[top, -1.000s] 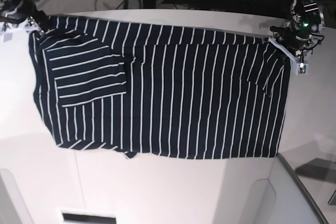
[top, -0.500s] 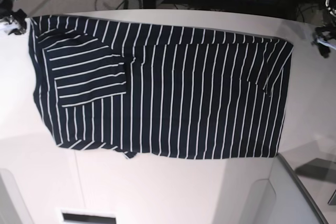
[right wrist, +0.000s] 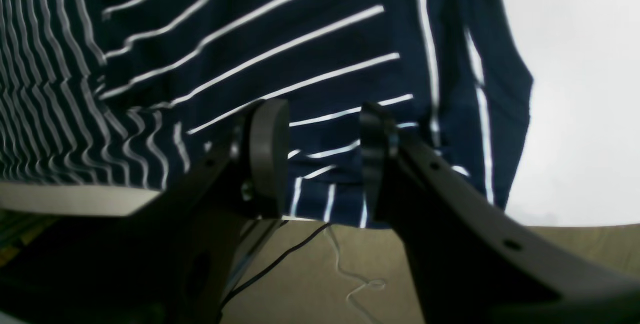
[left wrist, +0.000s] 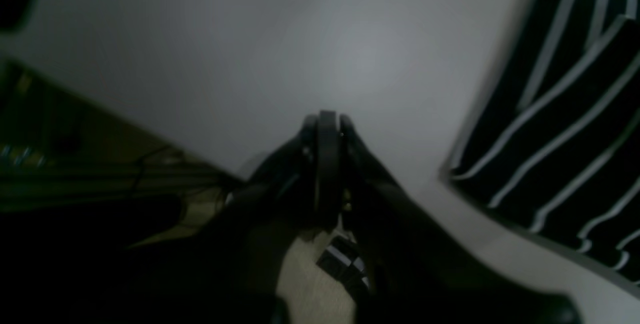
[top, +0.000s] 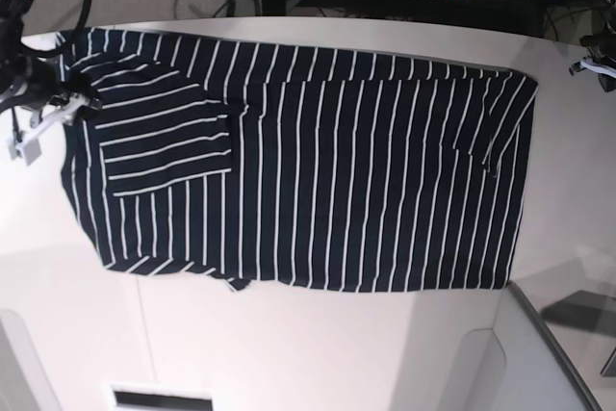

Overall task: Layout the t-shirt on the table in an organized manner, then fold the t-shirt properly
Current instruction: 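Move the right gripper down along the shirt side to grasp fabric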

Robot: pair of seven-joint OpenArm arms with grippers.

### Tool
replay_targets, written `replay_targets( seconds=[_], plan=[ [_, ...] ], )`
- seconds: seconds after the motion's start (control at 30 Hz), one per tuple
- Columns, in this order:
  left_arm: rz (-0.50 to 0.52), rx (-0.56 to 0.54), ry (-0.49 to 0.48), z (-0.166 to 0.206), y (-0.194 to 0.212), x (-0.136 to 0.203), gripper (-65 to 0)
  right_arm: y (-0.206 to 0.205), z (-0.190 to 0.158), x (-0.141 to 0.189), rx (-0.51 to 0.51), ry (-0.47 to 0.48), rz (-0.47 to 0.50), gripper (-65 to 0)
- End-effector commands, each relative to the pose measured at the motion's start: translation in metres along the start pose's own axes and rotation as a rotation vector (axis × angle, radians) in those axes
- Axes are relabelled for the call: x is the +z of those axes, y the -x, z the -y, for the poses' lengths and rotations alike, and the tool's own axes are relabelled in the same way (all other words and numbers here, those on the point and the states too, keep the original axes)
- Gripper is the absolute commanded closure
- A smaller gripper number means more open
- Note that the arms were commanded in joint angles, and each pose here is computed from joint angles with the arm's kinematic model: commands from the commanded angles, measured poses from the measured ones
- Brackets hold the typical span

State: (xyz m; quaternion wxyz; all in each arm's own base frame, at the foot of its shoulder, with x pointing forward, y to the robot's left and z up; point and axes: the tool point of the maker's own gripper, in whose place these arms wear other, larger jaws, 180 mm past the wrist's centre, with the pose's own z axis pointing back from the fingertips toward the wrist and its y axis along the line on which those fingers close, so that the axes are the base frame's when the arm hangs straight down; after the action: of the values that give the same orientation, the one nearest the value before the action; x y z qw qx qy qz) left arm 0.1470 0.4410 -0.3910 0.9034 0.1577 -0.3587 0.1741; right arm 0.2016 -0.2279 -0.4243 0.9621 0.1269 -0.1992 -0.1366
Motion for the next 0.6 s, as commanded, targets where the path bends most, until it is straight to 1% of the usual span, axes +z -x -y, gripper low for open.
replay_targets(
  seconds=[0.0, 0.23, 0.33, 0.43, 0.57],
  plan=[
    [0.047, -0.016, -0.007, -0.006, -0.016, 0.003, 0.0, -0.007, 0.003, 0.004, 0.008, 0.003, 0.018, -23.0],
    [0.052, -0.015, -0.007, -0.006, -0.018, 0.003, 0.0, -0.006, 0.009, 0.003, 0.009, 0.022, 0.007, -23.0],
    [0.048, -0.019, -0.004, -0.005, -0.017, 0.003, 0.0, -0.002, 0.024, 0.001, 0.033, 0.1, -0.007, -23.0],
    [0.044, -0.019, -0.003, -0.005, -0.015, 0.002, 0.0, -0.003, 0.036, -0.001, 0.065, 0.167, 0.008, -23.0],
    [0.016, -0.006, -0.004, -0.008, -0.005, -0.001, 0.0, -0.001, 0.04, -0.002, 0.055, 0.169, 0.002, -23.0]
  ],
)
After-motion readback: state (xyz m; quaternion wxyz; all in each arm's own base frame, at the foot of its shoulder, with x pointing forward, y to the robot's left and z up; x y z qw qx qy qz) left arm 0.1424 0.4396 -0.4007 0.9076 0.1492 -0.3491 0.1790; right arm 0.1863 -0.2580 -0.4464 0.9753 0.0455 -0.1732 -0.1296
